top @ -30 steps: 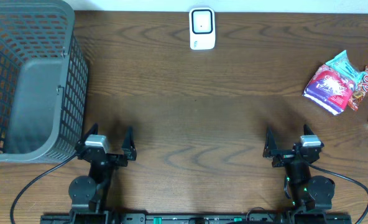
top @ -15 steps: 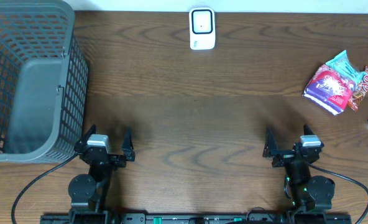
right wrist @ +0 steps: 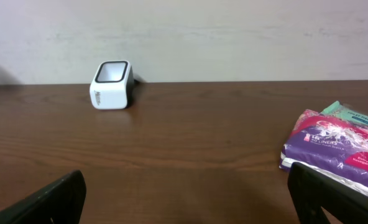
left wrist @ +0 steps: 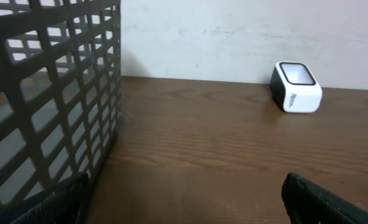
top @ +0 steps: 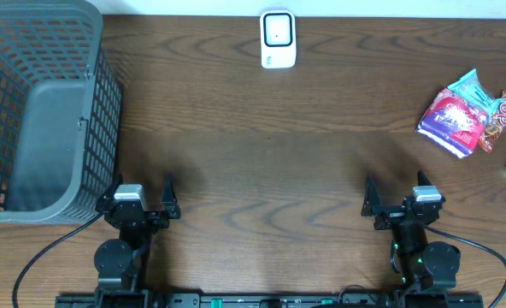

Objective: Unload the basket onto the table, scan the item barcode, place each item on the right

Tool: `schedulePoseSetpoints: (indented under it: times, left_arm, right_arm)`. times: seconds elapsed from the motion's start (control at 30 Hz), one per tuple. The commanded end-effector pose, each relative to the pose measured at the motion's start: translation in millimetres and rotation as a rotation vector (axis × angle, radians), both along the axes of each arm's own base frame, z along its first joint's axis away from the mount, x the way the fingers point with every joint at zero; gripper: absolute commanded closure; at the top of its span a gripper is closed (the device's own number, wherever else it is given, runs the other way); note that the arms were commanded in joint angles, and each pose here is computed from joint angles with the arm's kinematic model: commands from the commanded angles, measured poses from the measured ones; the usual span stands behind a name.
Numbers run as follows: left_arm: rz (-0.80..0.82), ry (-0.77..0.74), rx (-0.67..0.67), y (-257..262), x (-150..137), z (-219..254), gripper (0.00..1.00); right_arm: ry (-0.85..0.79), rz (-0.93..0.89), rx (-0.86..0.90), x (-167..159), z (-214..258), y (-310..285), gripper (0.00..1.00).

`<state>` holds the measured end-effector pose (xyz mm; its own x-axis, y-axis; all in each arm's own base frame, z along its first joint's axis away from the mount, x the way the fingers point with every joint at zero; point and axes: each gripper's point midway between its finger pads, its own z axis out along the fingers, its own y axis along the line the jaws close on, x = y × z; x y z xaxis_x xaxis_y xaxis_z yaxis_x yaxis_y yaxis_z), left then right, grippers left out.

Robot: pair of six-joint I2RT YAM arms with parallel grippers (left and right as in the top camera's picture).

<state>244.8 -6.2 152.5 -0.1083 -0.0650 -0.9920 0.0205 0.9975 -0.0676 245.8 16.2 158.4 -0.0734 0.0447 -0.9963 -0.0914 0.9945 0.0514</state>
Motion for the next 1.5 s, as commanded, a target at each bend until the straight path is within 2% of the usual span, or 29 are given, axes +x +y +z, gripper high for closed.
schedulePoseSetpoints:
  times: [0.0,1.47]
  left_arm:
    - [0.031,0.046,0.003,6.1,-1.0,-15.4,0.02]
    - [0.023,0.046,-0.010,4.5,-0.8,-15.3,0.02]
  right_arm:
    - [0.002,-0.012,0.013,-0.1,-0.5,-2.3,0.01]
    - [0.002,-0.012,0.013,-0.1,-0.5,-2.3,0.01]
